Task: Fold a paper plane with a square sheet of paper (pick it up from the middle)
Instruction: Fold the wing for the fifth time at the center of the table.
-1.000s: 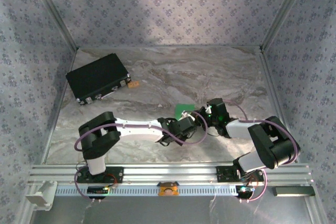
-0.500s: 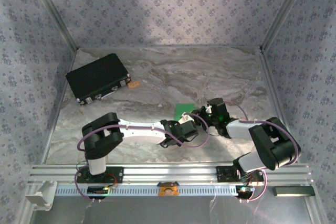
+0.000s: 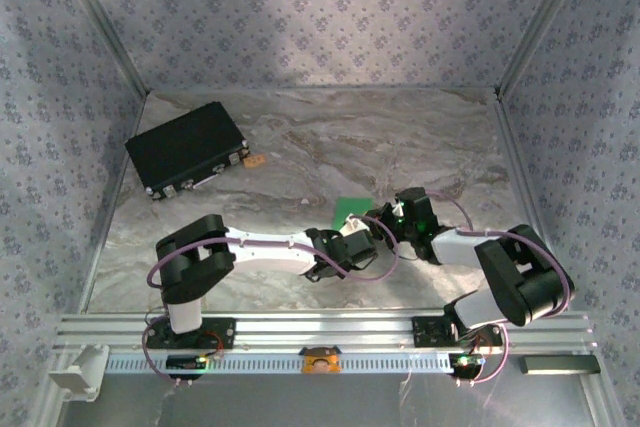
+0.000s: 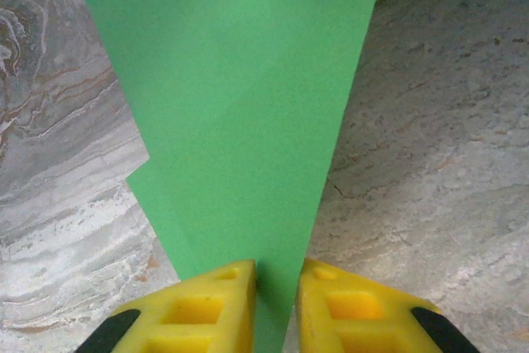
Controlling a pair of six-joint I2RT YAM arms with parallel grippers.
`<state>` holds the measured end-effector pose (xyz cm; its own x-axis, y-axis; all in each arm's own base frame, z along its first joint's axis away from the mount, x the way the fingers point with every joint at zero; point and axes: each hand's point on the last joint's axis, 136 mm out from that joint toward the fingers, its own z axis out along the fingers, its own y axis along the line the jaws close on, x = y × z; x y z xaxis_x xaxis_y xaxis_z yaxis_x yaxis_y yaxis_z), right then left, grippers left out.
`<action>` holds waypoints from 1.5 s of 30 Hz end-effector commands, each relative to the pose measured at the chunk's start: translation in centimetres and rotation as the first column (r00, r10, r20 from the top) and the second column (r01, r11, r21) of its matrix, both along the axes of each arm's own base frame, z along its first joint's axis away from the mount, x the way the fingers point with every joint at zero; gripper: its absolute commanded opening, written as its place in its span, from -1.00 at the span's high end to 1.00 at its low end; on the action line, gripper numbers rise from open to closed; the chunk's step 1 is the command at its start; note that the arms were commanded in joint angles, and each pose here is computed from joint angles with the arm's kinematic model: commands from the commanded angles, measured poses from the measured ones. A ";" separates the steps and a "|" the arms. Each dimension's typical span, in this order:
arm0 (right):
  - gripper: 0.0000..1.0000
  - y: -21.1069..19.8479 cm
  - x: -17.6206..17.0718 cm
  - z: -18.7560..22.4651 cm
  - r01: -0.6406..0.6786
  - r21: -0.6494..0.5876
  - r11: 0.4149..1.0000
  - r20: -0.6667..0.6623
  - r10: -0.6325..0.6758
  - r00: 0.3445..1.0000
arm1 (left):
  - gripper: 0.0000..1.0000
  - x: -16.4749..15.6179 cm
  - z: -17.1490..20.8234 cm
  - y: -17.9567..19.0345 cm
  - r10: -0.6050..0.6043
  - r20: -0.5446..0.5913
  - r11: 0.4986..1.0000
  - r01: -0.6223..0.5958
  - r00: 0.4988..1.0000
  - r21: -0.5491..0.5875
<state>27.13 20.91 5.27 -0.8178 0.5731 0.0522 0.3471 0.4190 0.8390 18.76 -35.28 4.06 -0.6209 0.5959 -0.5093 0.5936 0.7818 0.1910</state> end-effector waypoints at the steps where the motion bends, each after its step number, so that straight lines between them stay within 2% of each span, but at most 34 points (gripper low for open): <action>1: 1.00 -0.2 -0.4 -0.2 0.013 -0.006 1.000 -0.012 -0.013 1.000 | 0.59 0.2 0.2 0.6 0.018 0.022 1.000 -0.019 1.000 0.023; 4: 1.00 -0.2 -0.4 -0.2 0.013 -0.007 1.000 -0.012 -0.014 1.000 | 0.61 0.2 0.2 0.6 0.019 0.021 1.000 -0.020 1.000 0.023; 14: 0.98 -0.2 -0.4 0.0 0.002 -0.013 1.000 -0.003 -0.002 1.000 | 0.90 0.1 0.1 0.4 0.018 0.016 1.000 -0.018 1.000 0.000; 17: 0.83 -0.6 -0.6 0.1 -0.013 -0.048 0.999 0.007 0.013 1.000 | 0.96 0.1 0.0 0.5 0.037 0.005 0.999 -0.037 0.999 -0.022; 22: 0.30 -2.9 -1.0 0.7 0.003 -0.153 0.988 0.036 0.003 0.999 | 0.98 0.0 -0.1 0.2 0.049 -0.080 0.988 -0.060 0.996 -0.142; 25: 0.06 -4.5 -1.3 1.6 0.028 -0.211 0.977 0.067 -0.014 0.998 | 0.98 0.0 0.0 0.1 0.045 -0.140 0.972 -0.076 0.989 -0.223; 27: -0.01 -5.4 -1.5 2.1 0.048 -0.237 0.970 0.082 -0.029 0.996 | 0.98 0.1 0.0 0.2 0.048 -0.164 0.961 -0.091 0.985 -0.263; 33: -0.04 -6.4 -1.9 2.9 0.079 -0.238 0.968 0.121 -0.051 0.991 | 0.99 -0.2 0.1 -0.4 0.004 -0.242 0.930 -0.093 0.970 -0.356; 39: 0.01 -6.3 -1.8 3.1 0.083 -0.226 0.971 0.157 -0.047 0.987 | 1.00 -0.1 0.0 -0.7 -0.034 -0.325 0.886 -0.122 0.945 -0.447; 45: 0.04 -6.3 -1.4 4.0 0.108 -0.222 0.969 0.247 -0.051 0.968 | 1.00 0.0 -0.1 -0.9 -0.070 -0.390 0.838 -0.158 0.918 -0.523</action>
<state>25.18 14.90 8.60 -0.7647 0.6098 -0.2083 0.2424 0.5717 0.7839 19.18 -34.84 2.38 -0.8374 0.2999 -0.4569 0.4919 0.7780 -0.3908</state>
